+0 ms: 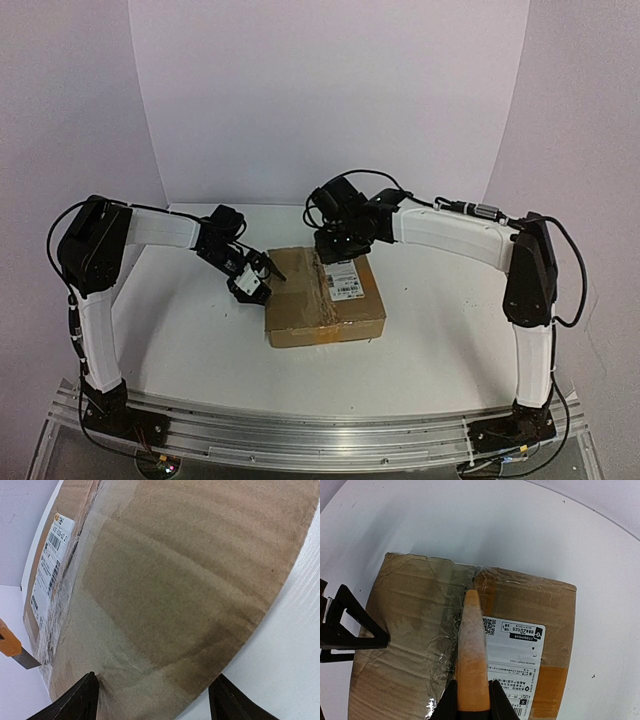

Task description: Unpack the express box

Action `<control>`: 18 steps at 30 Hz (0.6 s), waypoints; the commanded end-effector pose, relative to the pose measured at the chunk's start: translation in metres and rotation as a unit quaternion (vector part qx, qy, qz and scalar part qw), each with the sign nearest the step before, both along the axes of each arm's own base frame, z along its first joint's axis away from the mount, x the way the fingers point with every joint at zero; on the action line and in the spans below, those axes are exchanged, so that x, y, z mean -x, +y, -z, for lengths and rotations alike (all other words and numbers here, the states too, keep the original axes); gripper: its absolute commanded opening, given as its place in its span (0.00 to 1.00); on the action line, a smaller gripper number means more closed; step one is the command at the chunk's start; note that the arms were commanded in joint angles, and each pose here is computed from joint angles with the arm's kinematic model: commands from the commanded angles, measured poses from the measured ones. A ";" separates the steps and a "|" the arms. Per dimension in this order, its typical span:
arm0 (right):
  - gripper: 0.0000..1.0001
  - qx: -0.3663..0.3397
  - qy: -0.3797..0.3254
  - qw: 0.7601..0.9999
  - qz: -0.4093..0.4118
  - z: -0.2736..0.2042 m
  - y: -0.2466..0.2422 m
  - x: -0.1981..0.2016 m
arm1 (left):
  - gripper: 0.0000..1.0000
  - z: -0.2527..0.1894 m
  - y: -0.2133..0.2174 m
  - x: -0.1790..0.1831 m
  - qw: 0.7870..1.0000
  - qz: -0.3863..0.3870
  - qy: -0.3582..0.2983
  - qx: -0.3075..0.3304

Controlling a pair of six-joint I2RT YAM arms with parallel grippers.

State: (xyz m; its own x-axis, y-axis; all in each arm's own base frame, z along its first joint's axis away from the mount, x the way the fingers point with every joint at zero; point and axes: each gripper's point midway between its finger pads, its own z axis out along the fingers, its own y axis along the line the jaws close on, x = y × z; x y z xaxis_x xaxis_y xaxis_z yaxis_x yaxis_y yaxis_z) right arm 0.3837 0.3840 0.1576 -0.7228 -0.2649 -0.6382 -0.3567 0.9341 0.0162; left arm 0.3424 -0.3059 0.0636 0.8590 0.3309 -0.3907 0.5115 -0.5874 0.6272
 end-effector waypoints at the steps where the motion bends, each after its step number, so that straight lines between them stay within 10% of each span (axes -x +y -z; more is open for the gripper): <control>1: 0.00 -0.007 -0.021 1.000 -0.009 -0.012 0.011 -0.005 | 0.76 0.010 0.006 0.018 0.996 0.081 -0.042 -0.014; 18: 0.00 0.011 -0.065 0.998 0.007 -0.022 0.010 -0.023 | 0.74 0.009 0.006 0.020 0.997 0.074 -0.030 -0.015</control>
